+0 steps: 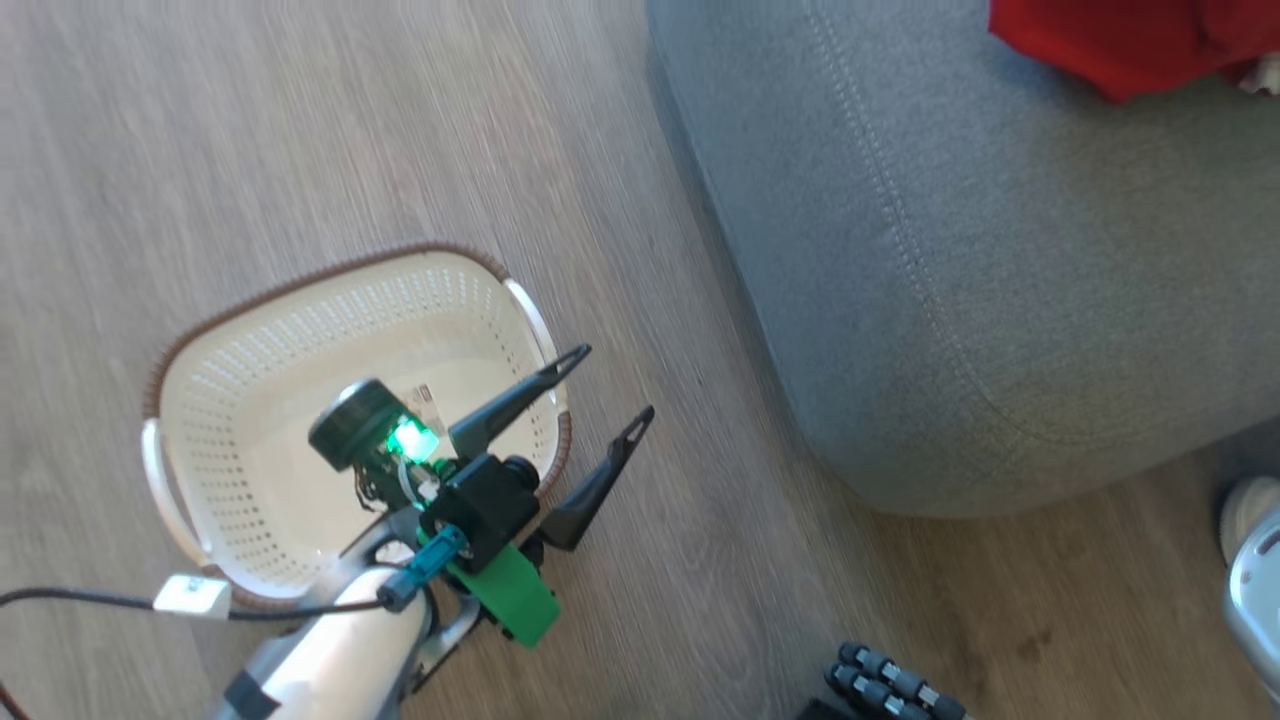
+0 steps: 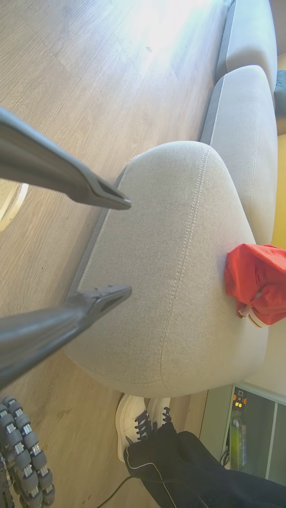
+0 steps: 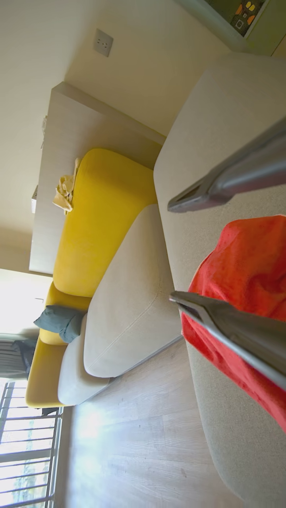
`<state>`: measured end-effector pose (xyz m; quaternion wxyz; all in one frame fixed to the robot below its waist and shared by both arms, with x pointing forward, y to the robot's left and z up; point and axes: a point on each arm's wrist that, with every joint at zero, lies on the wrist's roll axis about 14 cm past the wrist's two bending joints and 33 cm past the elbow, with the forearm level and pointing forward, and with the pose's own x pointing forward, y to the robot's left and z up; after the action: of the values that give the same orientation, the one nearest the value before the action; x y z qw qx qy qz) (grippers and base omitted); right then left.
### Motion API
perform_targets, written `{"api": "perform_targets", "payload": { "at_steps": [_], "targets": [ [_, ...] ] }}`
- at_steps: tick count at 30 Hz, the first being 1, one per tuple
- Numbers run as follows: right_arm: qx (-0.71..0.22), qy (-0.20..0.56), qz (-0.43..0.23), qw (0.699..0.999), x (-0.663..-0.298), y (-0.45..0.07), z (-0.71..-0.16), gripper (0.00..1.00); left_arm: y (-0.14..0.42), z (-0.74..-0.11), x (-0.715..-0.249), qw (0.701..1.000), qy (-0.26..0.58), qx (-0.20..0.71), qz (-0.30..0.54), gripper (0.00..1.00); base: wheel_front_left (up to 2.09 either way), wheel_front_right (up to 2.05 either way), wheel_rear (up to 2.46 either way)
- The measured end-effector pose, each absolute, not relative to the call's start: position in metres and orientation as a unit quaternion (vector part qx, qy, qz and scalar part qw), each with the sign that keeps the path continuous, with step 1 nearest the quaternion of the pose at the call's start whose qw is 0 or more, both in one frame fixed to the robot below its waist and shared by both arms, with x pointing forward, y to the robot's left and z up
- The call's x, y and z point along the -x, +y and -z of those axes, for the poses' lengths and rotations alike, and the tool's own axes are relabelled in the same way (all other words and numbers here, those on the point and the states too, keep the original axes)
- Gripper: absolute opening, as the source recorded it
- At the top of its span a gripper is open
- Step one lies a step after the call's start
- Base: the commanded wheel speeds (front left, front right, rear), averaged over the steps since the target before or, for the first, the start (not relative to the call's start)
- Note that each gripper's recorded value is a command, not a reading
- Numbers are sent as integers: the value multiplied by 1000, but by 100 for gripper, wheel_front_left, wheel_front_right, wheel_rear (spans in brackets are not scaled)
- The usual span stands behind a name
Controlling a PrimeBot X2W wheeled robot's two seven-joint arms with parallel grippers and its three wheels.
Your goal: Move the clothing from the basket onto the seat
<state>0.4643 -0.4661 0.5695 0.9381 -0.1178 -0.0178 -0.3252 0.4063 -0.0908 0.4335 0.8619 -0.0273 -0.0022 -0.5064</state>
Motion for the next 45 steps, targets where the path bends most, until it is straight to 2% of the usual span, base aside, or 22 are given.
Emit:
{"api": "perform_targets", "payload": {
  "at_steps": [12,22,37,45],
  "targets": [
    [128,-175,270,938,-442,-426,-667,100,-81,-469,-382,880,-16,27,473,100,0,0,0],
    [113,-259,144,948,-444,-335,-696,100,-58,-492,-380,908,-31,35,416,100,0,0,0],
    [69,-216,-56,972,-452,-182,-630,100,61,-508,-404,979,-43,43,195,100,0,0,0],
    [4,-142,-105,984,-444,-136,-573,100,123,-516,-400,996,-55,22,66,100,0,0,0]
  ]
}}
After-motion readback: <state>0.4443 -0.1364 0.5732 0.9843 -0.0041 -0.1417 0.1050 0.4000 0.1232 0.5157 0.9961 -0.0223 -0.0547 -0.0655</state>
